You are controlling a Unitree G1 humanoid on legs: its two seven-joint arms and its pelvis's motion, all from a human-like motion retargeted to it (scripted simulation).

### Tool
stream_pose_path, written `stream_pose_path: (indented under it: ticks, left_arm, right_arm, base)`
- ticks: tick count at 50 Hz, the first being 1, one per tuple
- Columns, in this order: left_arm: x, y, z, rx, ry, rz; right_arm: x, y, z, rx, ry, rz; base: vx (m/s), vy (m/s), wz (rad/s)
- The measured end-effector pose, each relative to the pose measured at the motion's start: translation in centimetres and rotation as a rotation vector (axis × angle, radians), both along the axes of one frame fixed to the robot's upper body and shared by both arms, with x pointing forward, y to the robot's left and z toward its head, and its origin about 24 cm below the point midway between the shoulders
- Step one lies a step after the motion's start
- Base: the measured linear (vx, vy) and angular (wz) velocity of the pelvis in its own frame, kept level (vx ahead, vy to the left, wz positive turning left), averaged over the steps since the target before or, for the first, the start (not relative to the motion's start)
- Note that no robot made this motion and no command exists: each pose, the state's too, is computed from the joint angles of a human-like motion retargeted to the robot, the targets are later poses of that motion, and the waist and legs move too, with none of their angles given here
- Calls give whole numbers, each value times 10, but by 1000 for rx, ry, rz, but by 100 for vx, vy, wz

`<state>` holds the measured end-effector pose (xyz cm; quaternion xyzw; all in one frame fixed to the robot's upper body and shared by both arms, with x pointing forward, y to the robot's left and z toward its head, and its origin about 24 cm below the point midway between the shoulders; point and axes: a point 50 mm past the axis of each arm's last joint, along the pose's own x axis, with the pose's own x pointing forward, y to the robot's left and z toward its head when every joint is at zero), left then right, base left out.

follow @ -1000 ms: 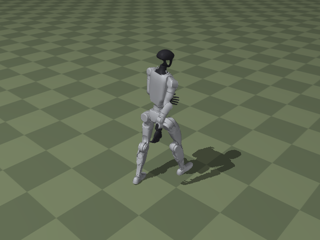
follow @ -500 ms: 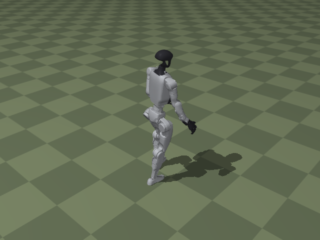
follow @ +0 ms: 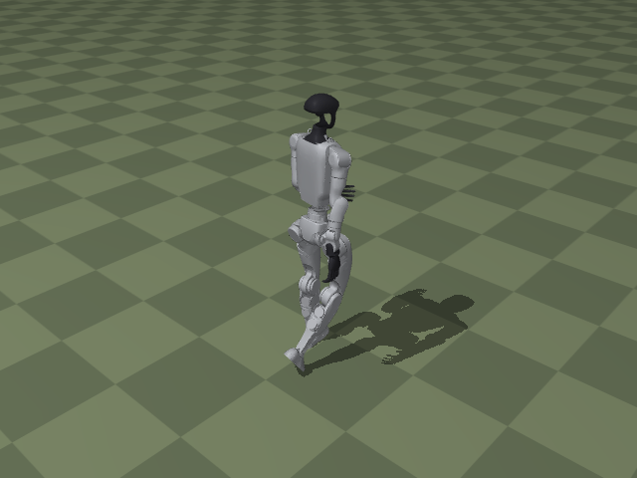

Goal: Walk run

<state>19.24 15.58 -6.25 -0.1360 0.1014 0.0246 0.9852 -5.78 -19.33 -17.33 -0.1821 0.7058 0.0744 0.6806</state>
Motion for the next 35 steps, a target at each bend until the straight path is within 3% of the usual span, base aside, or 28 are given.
stream_pose_path:
  ticks: [8, 16, 25, 35]
  left_arm:
    - [12, -1, 15, 55, -78, -58]
    - [5, -2, 14, 21, -98, -32]
    - [-16, -25, -8, -118, 3, -10]
    - [-13, -8, -3, -80, -33, 9]
  right_arm:
    - [-70, 14, 16, 52, 151, -281]
    - [-66, 20, 14, 100, 143, -340]
    - [-6, -7, 2, 29, -32, -267]
    - [169, -48, 18, -83, -494, -35]
  base:
    - [72, -14, 75]
    - [75, -29, 9]
    - [87, -48, 68]
    - [59, -38, -65]
